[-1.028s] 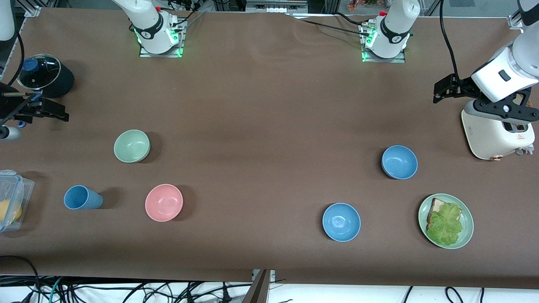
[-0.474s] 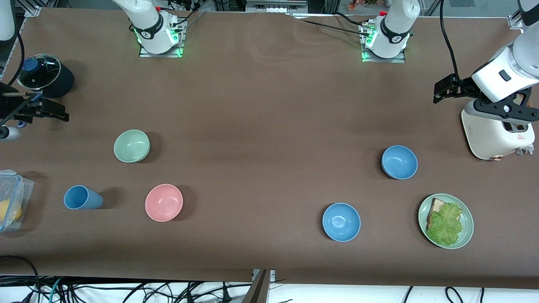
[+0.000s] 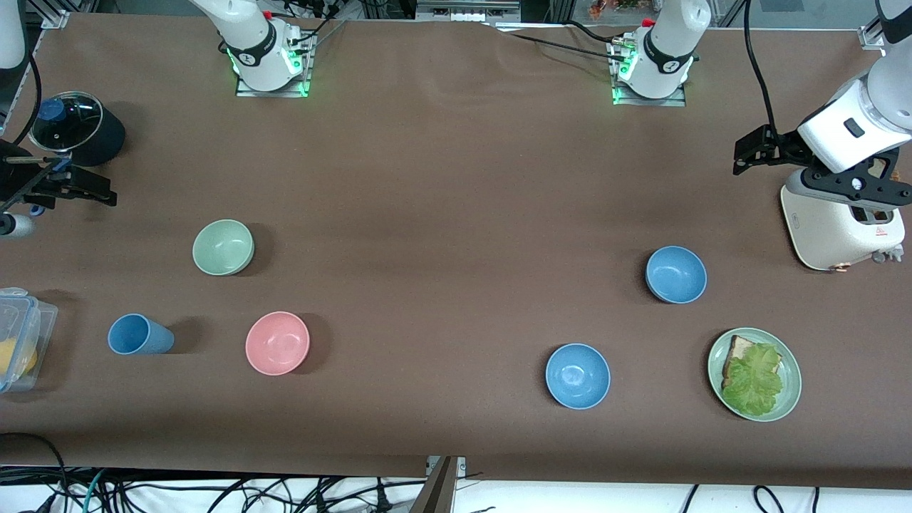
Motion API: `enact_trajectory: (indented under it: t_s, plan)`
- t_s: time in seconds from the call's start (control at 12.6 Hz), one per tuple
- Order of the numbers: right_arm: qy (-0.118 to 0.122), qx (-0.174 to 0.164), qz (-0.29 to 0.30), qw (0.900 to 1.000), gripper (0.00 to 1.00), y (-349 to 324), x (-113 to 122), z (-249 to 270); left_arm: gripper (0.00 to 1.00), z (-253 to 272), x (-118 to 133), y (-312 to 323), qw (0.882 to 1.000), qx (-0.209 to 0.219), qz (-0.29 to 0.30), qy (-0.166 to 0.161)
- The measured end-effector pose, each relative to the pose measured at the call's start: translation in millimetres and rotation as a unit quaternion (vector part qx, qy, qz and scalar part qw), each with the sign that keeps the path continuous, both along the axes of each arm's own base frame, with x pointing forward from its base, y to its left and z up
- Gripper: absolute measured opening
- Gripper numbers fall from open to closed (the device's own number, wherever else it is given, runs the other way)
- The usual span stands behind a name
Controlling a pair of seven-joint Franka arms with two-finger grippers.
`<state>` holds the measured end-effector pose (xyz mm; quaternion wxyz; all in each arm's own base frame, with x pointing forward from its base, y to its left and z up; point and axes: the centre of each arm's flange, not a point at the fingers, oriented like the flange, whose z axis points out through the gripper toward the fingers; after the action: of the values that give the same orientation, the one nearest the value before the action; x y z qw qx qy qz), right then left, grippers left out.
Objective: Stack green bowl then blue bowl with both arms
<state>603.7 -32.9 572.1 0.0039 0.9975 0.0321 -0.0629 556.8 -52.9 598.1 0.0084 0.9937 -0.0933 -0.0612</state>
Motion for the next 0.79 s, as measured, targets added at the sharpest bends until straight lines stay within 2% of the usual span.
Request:
enact_trajectory:
  t_s: [0.47,0.79]
  plan:
    - [0.002,0.000,-0.004,1.000,1.00,-1,0,-2,1.00,0,0,-1,1.000,0.000,-0.001,0.000]
    - [0.039,-0.002,-0.028,0.999,1.00,-27,7,-39,1.00,1,0,0,1.000,0.000,0.000,-0.001]
